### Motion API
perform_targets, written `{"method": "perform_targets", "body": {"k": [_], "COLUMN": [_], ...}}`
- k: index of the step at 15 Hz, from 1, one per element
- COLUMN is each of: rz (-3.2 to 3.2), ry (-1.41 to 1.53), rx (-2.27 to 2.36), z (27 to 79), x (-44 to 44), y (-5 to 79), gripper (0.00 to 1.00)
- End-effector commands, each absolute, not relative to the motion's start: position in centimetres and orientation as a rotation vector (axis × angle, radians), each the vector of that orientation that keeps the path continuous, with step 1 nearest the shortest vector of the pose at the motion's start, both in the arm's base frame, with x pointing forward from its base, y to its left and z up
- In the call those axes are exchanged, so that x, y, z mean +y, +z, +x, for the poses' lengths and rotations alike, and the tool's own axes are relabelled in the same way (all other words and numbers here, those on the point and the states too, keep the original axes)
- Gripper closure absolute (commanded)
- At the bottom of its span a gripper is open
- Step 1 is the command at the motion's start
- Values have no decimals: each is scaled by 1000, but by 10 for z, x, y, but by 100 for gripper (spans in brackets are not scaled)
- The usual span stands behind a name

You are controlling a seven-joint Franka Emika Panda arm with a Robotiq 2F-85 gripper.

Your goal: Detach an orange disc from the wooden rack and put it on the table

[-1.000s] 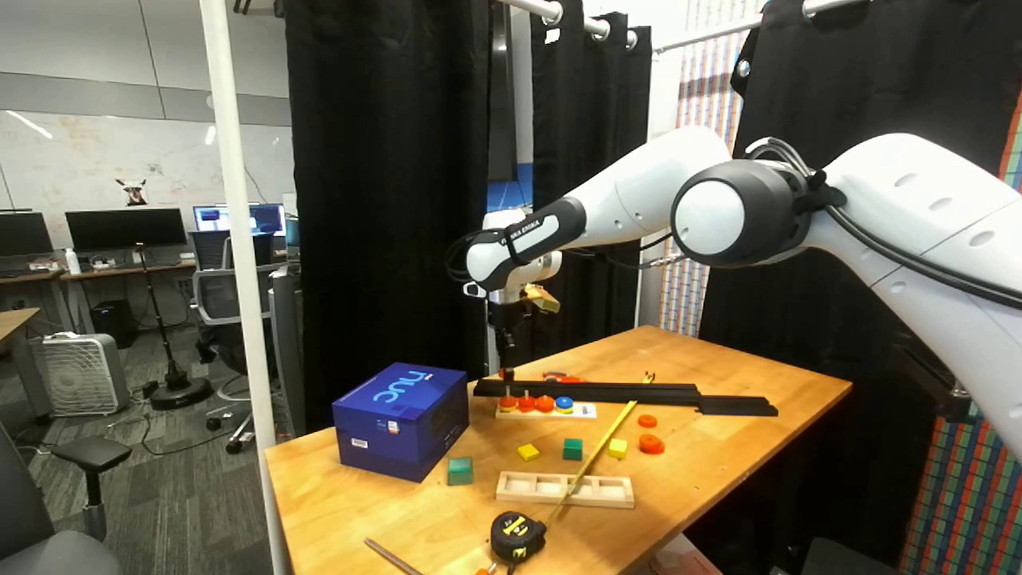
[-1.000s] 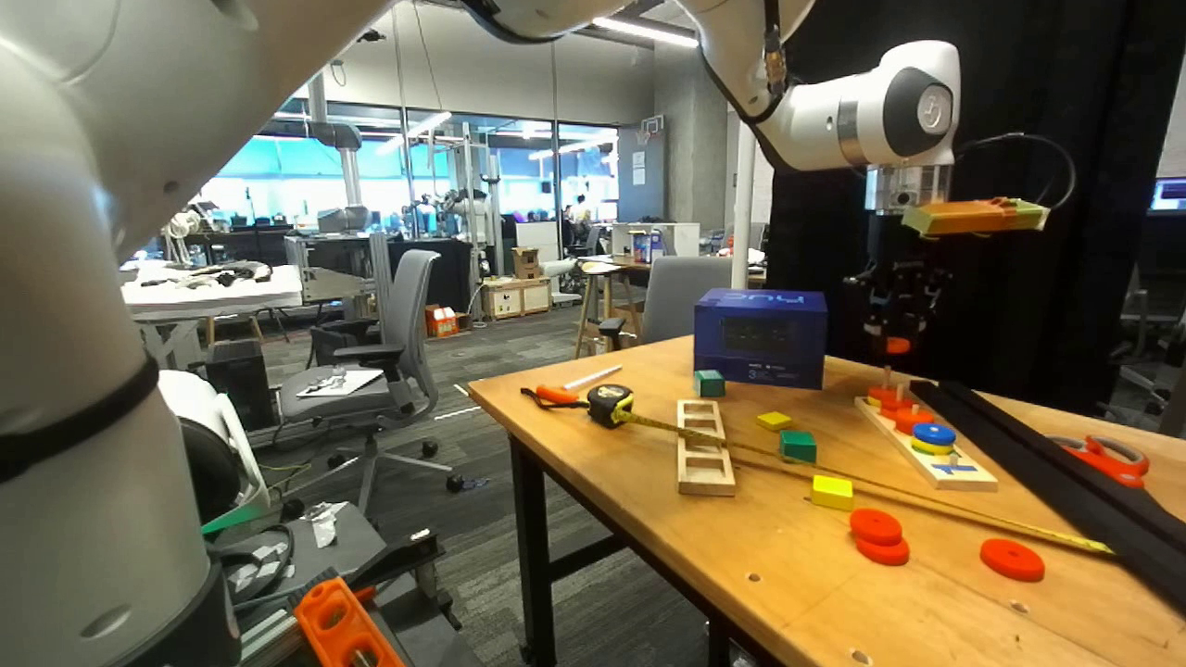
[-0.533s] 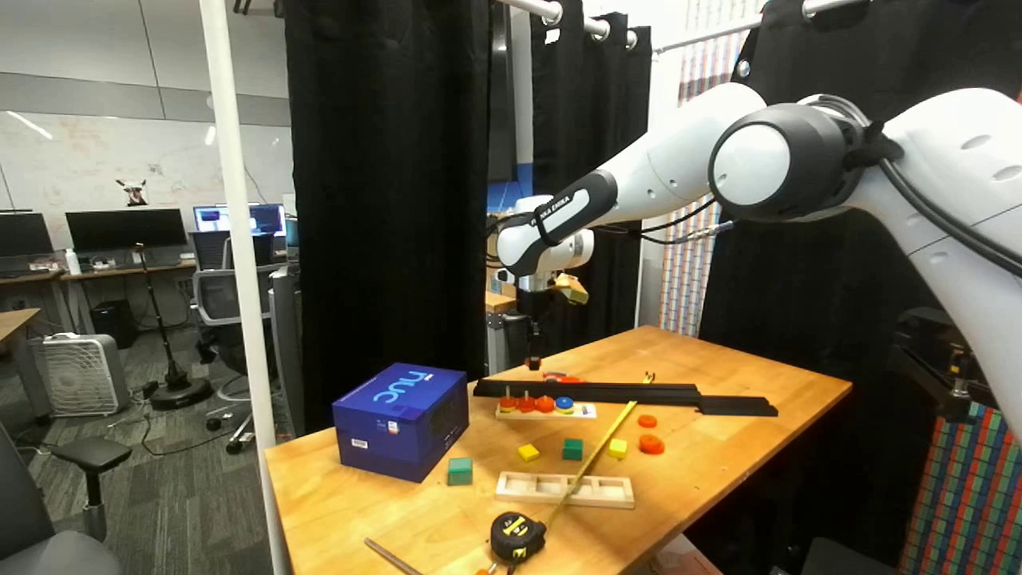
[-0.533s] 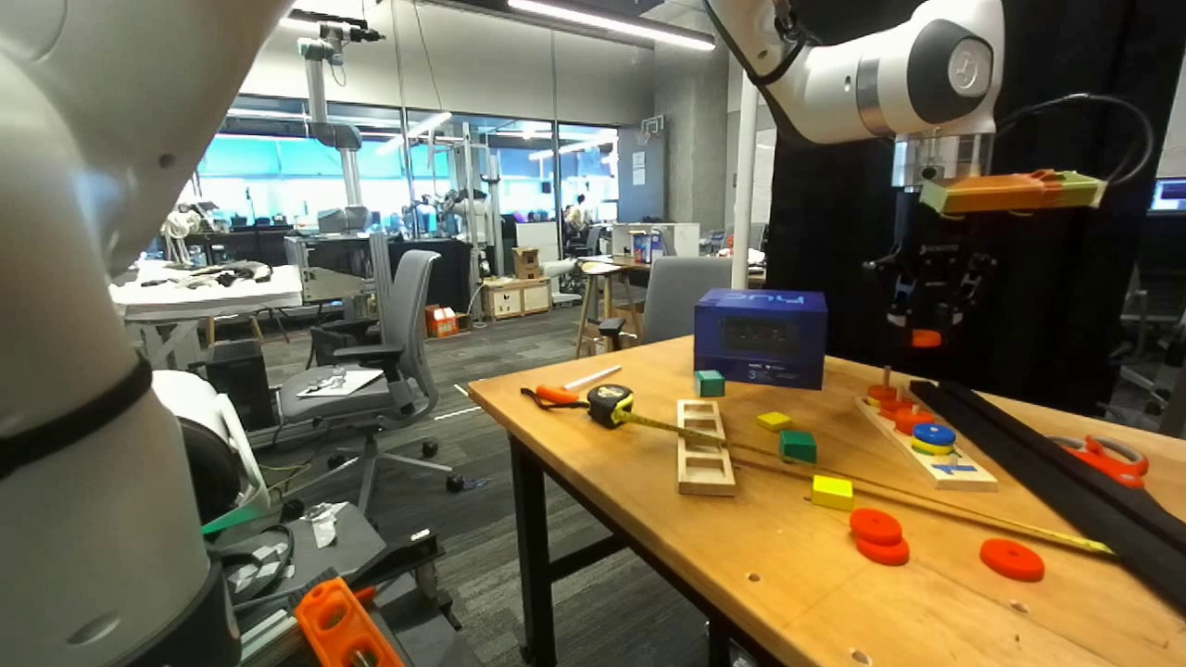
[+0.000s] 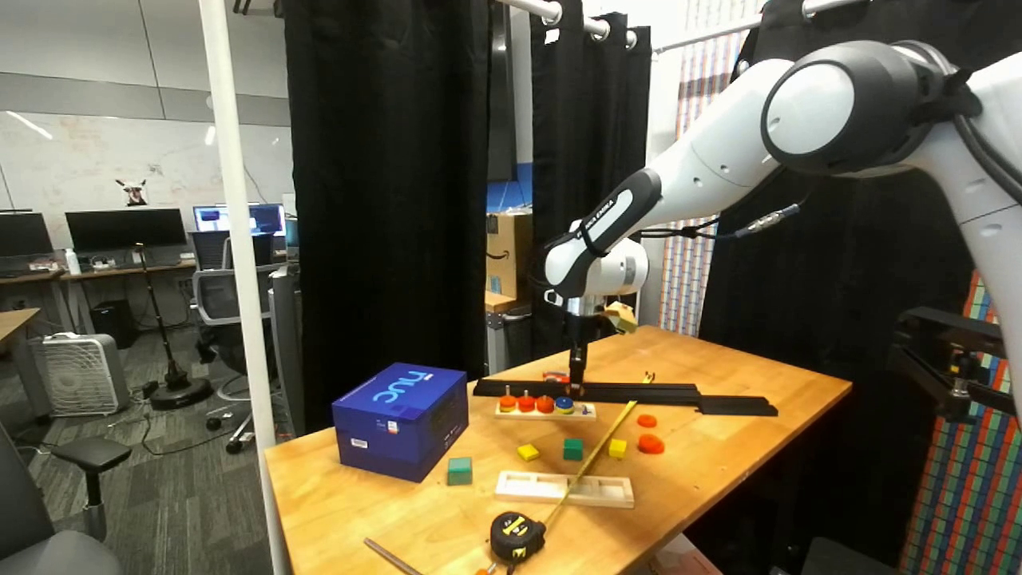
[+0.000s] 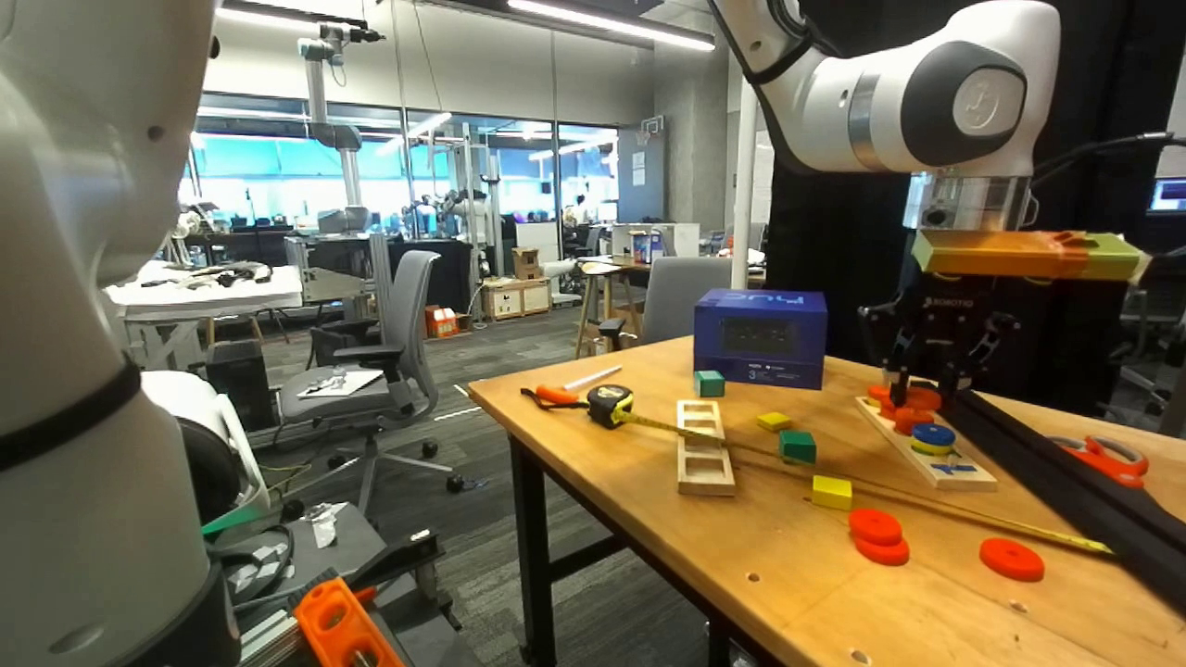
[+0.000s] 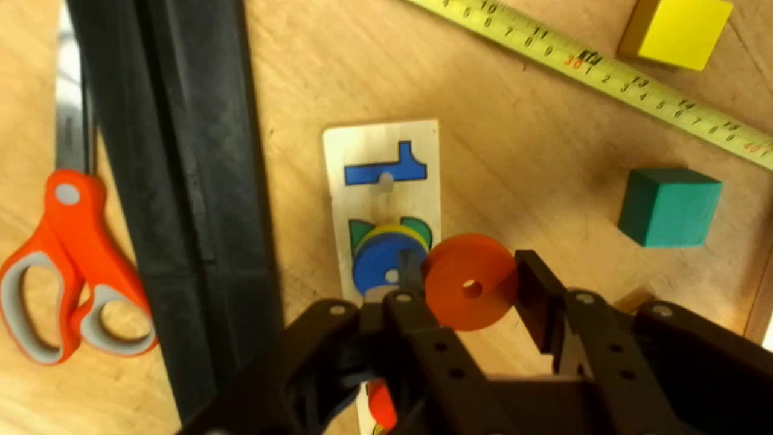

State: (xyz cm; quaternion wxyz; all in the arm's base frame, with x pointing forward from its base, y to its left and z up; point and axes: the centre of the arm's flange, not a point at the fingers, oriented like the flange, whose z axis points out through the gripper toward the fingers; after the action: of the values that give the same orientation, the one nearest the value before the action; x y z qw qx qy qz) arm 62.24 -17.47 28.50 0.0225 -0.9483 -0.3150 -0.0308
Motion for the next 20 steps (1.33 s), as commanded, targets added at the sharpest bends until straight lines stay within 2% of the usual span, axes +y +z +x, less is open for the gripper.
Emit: {"method": "perform_targets", "body": {"k": [1, 14, 15, 16, 20], "rz": [-2939, -2916, -2917, -2916, -2919], "ry": [-151, -139, -126, -128, -122], "rx": [-876, -721, -708, -710, -702], "z": [573, 539, 539, 539, 538], "x": [-174, -188, -189, -189, -189], "y": [272, 229, 229, 228, 230], "gripper": [82, 82, 33, 33, 3]}}
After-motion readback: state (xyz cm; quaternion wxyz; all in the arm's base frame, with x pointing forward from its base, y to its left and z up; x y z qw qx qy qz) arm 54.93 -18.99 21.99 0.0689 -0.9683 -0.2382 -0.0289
